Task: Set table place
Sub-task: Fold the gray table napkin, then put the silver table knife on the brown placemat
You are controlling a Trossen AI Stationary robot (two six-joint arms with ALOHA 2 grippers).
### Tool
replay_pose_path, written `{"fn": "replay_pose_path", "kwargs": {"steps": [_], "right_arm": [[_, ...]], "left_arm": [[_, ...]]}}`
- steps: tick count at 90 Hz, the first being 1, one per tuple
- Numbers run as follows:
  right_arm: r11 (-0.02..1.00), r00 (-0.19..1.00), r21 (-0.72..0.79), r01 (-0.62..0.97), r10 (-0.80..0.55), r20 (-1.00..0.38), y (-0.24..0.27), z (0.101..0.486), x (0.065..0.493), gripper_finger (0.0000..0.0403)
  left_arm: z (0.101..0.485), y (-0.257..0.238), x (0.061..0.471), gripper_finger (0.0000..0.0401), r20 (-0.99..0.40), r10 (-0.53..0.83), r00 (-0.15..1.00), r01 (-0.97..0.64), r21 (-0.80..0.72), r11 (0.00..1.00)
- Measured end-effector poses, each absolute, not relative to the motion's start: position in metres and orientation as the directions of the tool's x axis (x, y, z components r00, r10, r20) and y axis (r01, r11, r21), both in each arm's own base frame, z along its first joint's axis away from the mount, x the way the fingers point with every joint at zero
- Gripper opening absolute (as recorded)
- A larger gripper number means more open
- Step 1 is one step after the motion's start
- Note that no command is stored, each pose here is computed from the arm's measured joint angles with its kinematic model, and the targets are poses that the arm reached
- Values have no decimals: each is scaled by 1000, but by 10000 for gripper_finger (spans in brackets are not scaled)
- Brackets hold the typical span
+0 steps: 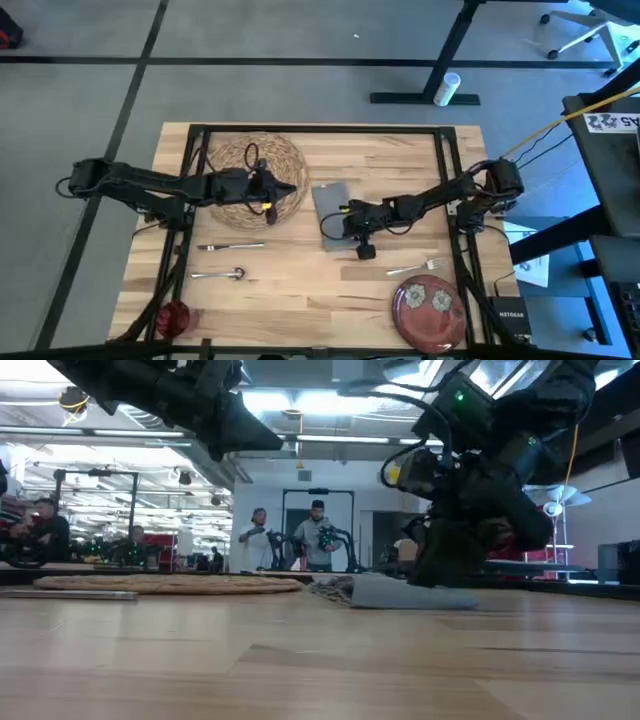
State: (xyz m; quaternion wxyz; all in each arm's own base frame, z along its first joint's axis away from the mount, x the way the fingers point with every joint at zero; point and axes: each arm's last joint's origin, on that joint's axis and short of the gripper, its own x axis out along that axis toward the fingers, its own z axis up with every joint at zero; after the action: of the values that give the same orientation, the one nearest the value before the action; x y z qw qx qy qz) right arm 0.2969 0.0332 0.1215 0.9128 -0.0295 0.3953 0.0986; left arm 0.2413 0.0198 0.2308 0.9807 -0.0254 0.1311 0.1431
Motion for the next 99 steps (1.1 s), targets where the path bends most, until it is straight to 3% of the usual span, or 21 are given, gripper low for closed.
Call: {"fn": "replay_pose_path", "kwargs": {"steps": [30, 45, 64, 79, 99], "right_arm": [[963, 834, -207, -170, 29, -551, 35, 187, 286, 0], [947, 837, -264, -183, 9, -547, 32, 212, 266, 0], [944, 831, -270, -188, 7, -556, 31, 220, 256, 0], [943, 824, -272, -194, 6, -567, 31, 218, 257, 0], [942, 819, -268, -201, 12, -574, 31, 216, 258, 0]], "left_arm": [[224, 7, 245, 0, -298, 224, 928, -237, -9, 971], [212, -4, 244, 0, -407, 184, 895, -193, 18, 981], [217, -26, 233, 0, -727, 128, 675, -150, 35, 988], [231, -42, 221, 0, -844, 82, 530, -140, 8, 990], [221, -55, 195, 0, -964, 15, 264, -169, -31, 985]]}}
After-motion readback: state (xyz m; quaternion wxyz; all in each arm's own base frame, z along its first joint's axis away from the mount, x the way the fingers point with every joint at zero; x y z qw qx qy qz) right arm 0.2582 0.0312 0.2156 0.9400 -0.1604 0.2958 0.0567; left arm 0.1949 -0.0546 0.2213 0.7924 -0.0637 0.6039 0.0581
